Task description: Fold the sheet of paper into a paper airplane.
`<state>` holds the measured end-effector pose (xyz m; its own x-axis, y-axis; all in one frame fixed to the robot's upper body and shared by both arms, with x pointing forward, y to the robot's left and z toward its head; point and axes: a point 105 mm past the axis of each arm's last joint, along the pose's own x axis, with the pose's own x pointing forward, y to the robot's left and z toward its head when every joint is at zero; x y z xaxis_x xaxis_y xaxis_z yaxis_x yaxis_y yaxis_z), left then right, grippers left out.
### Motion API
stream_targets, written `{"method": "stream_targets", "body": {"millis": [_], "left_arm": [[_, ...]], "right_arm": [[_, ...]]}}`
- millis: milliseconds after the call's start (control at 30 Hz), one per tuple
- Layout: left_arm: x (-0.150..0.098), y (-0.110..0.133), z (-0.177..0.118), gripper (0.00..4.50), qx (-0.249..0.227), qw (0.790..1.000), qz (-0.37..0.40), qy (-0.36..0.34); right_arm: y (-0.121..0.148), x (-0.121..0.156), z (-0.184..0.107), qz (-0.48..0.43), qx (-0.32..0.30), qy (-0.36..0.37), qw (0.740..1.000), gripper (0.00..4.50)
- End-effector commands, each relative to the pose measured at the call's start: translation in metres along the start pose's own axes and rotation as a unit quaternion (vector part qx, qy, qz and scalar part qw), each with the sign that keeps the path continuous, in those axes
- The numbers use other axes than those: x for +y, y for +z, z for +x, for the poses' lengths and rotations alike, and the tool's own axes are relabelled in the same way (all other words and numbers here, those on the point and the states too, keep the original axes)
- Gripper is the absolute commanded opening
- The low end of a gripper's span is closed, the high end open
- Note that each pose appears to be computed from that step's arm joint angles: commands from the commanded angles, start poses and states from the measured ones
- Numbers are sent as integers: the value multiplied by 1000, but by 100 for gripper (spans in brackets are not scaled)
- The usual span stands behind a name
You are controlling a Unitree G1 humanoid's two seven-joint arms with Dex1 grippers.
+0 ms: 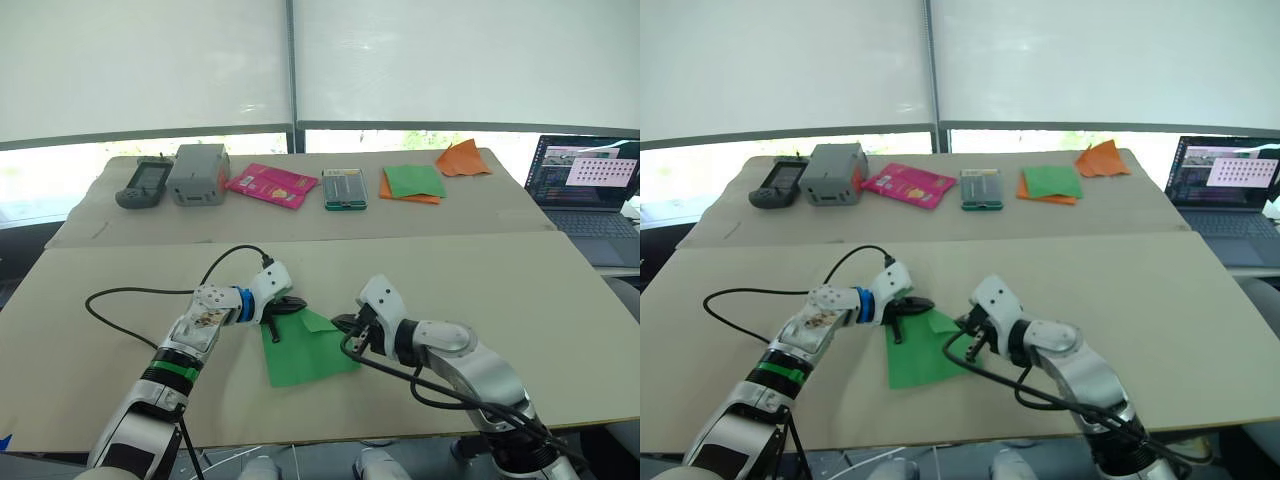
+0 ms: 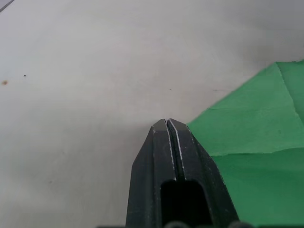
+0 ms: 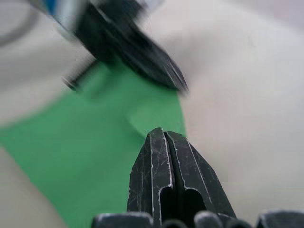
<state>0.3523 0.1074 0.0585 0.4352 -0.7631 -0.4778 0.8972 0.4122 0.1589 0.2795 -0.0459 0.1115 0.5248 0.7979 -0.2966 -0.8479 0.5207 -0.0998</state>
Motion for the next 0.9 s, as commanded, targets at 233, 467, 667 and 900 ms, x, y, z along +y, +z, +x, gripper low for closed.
{"method": "stream_targets", "body": {"millis": [233, 467, 667, 900], "left_arm": [[4, -7, -9, 0, 8, 1000, -7, 22], [6, 2, -32, 0, -12, 998, -17, 51], [3, -2, -32, 0, -7, 998, -25, 58], [6, -1, -41, 0, -15, 997, -34, 74]], "right_arm": [[10, 12, 5, -54, -57, 16, 997, 2], [-3, 4, 26, -42, -28, 5, 999, 2], [-20, 10, 43, -40, 12, 29, 999, 2], [-48, 7, 48, -23, 80, 20, 996, 2]]}}
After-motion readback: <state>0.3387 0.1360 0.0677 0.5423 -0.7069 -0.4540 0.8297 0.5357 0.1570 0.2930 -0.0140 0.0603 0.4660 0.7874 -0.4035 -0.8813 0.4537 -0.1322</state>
